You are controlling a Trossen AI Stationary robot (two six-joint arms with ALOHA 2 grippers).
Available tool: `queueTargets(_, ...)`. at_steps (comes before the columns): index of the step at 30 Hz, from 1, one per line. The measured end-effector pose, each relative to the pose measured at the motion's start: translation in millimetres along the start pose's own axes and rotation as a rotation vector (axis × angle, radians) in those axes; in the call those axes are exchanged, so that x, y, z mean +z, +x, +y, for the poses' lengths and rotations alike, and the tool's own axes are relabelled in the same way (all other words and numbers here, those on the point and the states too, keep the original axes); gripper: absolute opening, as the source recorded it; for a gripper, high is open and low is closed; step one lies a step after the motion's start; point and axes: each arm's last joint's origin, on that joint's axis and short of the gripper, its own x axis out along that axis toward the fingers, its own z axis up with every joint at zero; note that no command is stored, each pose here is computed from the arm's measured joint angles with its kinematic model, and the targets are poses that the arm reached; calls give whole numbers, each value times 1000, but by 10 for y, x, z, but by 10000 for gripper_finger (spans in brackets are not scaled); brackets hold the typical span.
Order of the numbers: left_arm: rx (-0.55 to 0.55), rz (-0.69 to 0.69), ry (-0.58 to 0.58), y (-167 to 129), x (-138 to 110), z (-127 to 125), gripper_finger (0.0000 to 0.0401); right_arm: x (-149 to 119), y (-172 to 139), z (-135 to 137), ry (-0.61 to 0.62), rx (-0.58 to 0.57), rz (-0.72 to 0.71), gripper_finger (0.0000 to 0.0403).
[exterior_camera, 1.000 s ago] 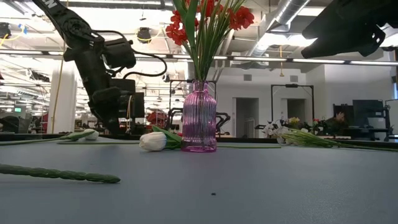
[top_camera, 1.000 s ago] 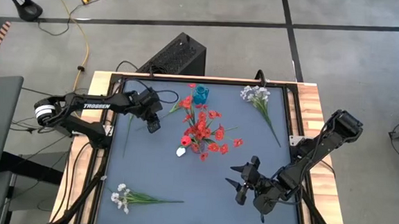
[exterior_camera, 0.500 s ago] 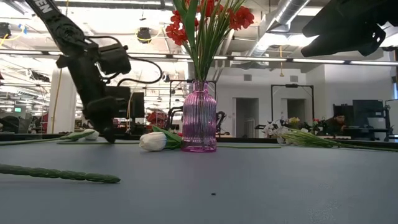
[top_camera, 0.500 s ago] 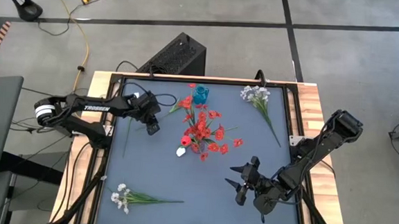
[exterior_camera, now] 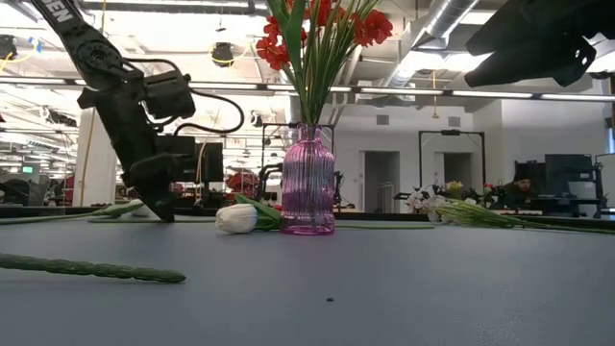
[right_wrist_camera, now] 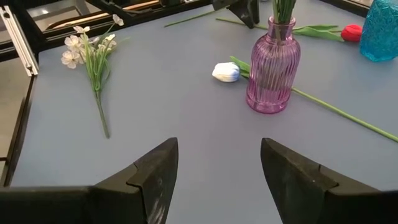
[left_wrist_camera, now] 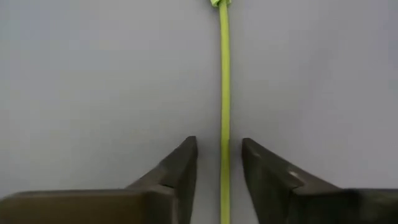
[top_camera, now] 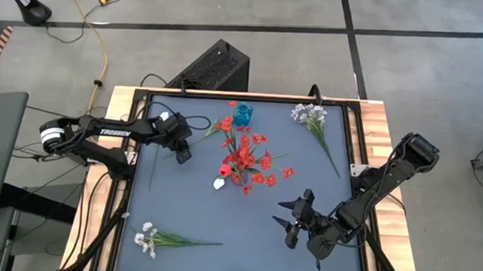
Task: Sort flowers into vase by color
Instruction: Put the red tulip into the violet vase
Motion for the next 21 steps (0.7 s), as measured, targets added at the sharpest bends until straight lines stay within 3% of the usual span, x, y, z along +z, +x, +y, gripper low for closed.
queueTargets(3,-3,4,0,2,-5,2,32,4,0,5,6,4,-3,253)
queueTargets(5,-9,5,0,3,-7,-1,11,4,-6,13,11,9,-5,253)
queueTargets(13,-92,-81,-5,-144,111,-33,0,-3,-34,39,21,28,-8,253)
queueTargets(21,-178,-424,-17,-773,412,-48,0,-3,-68,80,41,58,-18,253)
